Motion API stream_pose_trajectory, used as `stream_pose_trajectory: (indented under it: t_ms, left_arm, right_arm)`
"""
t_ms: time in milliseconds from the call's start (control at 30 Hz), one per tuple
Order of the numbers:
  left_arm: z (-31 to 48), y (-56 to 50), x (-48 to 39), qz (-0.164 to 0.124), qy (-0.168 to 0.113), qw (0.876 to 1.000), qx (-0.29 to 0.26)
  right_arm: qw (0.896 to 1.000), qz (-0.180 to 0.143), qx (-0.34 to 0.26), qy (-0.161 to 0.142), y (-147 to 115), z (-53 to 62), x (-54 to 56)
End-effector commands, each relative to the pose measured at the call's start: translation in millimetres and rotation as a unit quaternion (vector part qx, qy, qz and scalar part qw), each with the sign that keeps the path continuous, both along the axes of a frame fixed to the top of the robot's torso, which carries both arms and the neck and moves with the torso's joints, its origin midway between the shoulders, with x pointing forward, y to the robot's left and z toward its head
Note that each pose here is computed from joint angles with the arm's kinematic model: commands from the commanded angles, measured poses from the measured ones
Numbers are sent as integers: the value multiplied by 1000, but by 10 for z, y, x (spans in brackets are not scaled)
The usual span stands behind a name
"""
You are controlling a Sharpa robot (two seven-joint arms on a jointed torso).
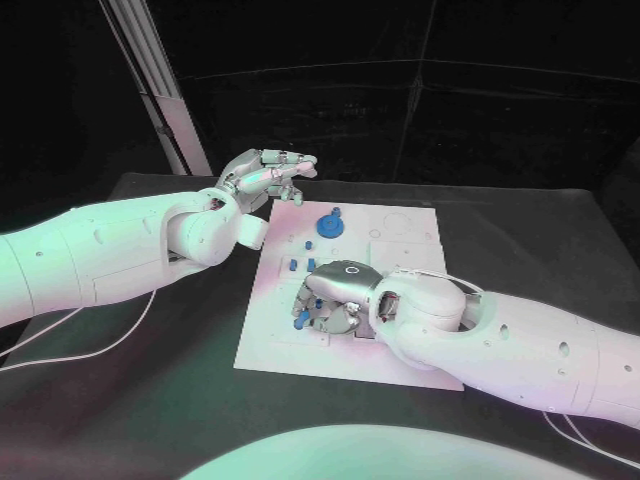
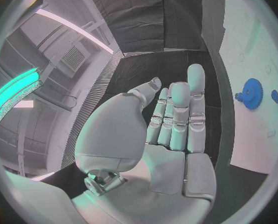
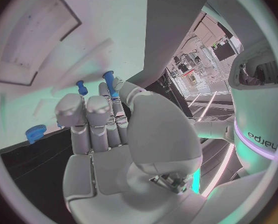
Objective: Assemble the parts on the task board
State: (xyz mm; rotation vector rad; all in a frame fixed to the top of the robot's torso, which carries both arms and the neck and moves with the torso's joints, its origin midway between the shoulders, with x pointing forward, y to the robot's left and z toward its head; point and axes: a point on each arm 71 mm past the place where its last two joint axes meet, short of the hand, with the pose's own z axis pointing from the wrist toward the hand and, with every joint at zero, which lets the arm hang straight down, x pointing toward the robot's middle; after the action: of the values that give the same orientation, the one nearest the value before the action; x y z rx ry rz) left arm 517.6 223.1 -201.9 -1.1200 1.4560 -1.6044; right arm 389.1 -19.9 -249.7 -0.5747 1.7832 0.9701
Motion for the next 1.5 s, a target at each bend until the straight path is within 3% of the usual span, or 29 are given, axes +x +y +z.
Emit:
stream_pose_trajectory:
  t_ms: [33, 833, 1133, 1333, 1500]
  left_arm:
    - [16, -7, 0, -5, -2, 1000, -5]
    - [15, -9, -2, -6, -1, 1000, -5]
    - [14, -11, -2, -8, 0, 1000, -6]
    - [14, -6, -2, -8, 0, 1000, -6]
    - [14, 5, -4, -7, 0, 1000, -6]
  right_arm:
    - [1000, 0, -21, -15, 0, -24, -6]
    - [999, 7, -8, -34, 92, 16, -49]
    - [998, 1, 42, -42, 80, 85, -60]
    - [996, -10, 78, -45, -68, 141, -87]
    - [992, -50, 110, -22, -395, 184, -82]
